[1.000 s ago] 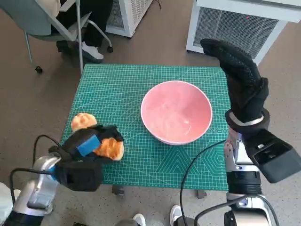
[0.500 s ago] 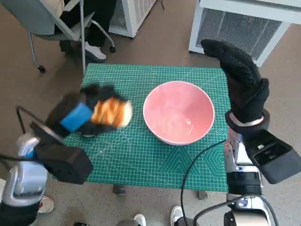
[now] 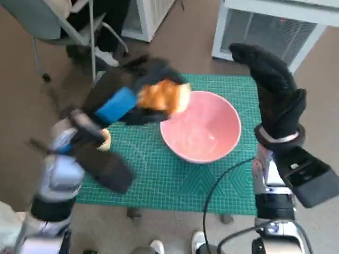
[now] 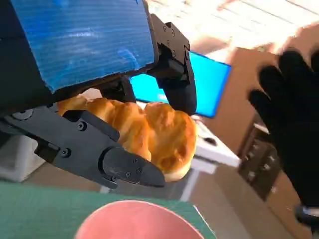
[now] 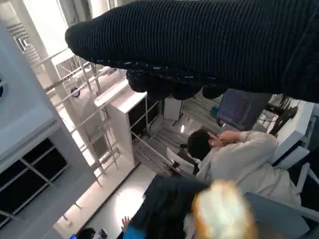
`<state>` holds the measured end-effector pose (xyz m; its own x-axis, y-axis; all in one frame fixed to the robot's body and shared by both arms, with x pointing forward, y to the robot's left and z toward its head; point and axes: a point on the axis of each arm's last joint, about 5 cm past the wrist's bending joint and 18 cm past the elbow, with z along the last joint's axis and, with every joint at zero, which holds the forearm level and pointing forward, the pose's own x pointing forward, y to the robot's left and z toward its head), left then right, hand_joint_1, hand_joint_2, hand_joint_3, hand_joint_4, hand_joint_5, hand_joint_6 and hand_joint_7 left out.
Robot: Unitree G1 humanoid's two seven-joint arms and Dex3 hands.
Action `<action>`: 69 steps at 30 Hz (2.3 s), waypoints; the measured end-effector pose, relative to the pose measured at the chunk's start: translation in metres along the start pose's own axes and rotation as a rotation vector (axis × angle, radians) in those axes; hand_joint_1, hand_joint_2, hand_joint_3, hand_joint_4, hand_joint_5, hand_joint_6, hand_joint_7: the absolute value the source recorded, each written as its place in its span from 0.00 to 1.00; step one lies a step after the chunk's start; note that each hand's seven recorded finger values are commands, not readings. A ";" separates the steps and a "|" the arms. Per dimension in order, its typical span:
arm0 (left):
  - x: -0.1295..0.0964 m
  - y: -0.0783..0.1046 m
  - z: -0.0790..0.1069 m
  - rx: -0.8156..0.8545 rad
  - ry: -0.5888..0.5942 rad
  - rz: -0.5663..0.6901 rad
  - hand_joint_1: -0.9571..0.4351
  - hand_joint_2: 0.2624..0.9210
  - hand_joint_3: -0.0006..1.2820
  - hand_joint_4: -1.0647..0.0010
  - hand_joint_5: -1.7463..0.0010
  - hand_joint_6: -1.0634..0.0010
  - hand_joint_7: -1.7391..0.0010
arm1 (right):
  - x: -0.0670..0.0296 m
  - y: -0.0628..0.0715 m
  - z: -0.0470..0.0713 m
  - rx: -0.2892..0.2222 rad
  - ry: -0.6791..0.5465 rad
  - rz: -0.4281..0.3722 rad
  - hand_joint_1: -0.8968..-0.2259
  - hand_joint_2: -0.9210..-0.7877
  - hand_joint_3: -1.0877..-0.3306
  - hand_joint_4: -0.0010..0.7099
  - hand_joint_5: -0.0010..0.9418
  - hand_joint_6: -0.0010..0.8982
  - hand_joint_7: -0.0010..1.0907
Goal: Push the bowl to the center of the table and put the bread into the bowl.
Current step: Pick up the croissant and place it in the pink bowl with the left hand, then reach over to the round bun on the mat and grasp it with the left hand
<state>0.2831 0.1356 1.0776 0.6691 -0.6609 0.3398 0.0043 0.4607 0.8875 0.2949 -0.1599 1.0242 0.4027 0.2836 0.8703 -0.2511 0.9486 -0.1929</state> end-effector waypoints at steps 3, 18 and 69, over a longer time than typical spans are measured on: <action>0.013 -0.005 -0.001 0.019 0.002 -0.060 0.69 1.00 0.07 0.36 0.36 0.43 0.28 | -0.0002 0.000 0.001 0.000 0.000 -0.003 0.45 0.00 0.33 0.00 0.48 0.00 0.56; 0.048 -0.042 -0.012 -0.016 0.129 -0.365 0.62 0.97 0.15 0.60 0.54 0.61 0.41 | -0.0022 -0.001 0.007 -0.012 0.003 -0.003 0.45 0.00 0.31 0.00 0.47 0.00 0.56; -0.127 0.052 -0.070 -0.010 0.465 -0.184 0.37 1.00 0.09 0.79 0.99 0.69 0.92 | -0.0058 0.002 0.009 -0.015 0.023 -0.014 0.45 0.00 0.31 0.00 0.44 0.00 0.53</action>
<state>0.2506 0.2850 1.0593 0.9170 -0.3989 0.0015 0.1586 0.3683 0.9161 0.2846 -0.1611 1.0227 0.4258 0.2732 0.8625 -0.2317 0.9545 -0.1880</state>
